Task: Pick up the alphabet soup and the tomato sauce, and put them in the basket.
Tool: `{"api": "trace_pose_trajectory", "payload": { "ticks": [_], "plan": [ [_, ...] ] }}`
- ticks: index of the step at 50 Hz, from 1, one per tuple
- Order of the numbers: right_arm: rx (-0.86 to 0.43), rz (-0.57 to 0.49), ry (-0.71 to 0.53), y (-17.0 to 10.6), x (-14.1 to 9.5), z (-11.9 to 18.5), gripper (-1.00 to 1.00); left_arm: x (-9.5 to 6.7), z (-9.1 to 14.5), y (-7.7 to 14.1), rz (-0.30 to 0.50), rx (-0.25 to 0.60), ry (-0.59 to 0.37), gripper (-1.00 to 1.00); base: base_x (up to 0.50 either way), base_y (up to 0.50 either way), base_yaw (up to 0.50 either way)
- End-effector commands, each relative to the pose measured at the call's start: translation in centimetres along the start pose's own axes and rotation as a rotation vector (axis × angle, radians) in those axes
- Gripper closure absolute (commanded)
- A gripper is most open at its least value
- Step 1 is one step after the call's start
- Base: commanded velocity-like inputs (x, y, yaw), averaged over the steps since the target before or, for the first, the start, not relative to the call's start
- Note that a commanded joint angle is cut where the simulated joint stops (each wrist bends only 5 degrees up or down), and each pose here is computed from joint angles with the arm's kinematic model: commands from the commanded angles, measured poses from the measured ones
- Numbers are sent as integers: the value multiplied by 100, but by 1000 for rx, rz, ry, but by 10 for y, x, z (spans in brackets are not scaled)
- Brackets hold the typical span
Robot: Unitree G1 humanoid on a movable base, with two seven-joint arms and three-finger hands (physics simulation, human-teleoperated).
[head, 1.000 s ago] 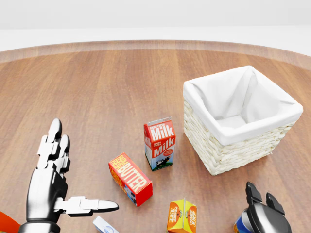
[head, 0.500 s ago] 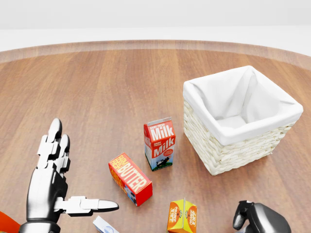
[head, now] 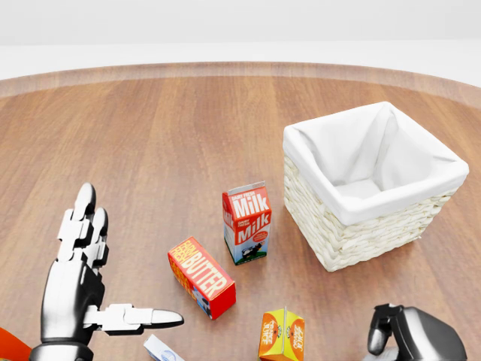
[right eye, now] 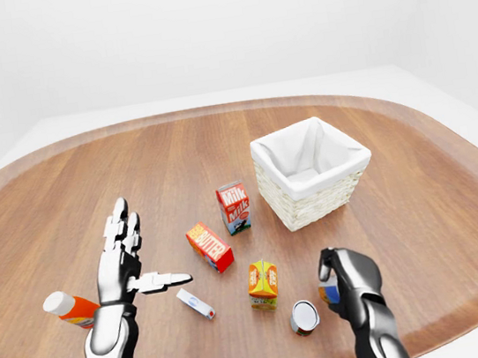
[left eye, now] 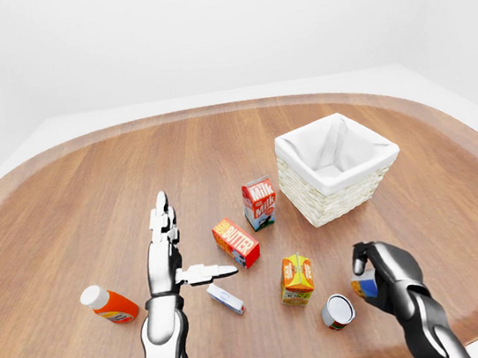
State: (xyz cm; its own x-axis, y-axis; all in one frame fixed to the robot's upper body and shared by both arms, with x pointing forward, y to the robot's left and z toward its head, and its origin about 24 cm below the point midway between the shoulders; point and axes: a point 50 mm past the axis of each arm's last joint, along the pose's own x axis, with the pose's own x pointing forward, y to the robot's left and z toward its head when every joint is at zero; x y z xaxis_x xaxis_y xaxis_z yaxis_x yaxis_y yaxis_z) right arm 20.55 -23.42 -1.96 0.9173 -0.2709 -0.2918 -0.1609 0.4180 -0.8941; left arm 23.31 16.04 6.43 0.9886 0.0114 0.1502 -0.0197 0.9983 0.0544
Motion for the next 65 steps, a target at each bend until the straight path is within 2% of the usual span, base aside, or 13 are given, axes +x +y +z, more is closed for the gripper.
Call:
{"api": "trace_pose_trajectory", "payload": {
  "ticks": [1,14,25,27,37,52,58,65],
  "plan": [
    [-49,-86,-16,-18,-9,6,100,0,3,2,14,-5,-12,-100,0,0,0],
    [-8,-176,-45,-38,-20,15,100,0,3,2,14,-5,-12,-100,0,0,0],
    [18,-217,-90,-51,-29,29,100,0,3,2,15,-5,-12,-100,0,0,0],
    [56,-195,-104,-51,-31,31,100,0,3,2,15,-5,-12,-100,0,0,0],
    [80,-254,-117,-63,-37,34,100,0,3,2,14,-5,-12,-100,0,0,0],
    [131,-447,-156,-88,-55,45,100,1,3,3,19,-7,-14,-100,0,0,0],
    [126,-464,-154,-87,-57,46,100,1,2,3,16,-5,-10,-100,0,0,0],
    [125,-535,-162,-93,-63,49,100,0,5,2,14,-2,-20,-100,0,0,0]
  ]
}}
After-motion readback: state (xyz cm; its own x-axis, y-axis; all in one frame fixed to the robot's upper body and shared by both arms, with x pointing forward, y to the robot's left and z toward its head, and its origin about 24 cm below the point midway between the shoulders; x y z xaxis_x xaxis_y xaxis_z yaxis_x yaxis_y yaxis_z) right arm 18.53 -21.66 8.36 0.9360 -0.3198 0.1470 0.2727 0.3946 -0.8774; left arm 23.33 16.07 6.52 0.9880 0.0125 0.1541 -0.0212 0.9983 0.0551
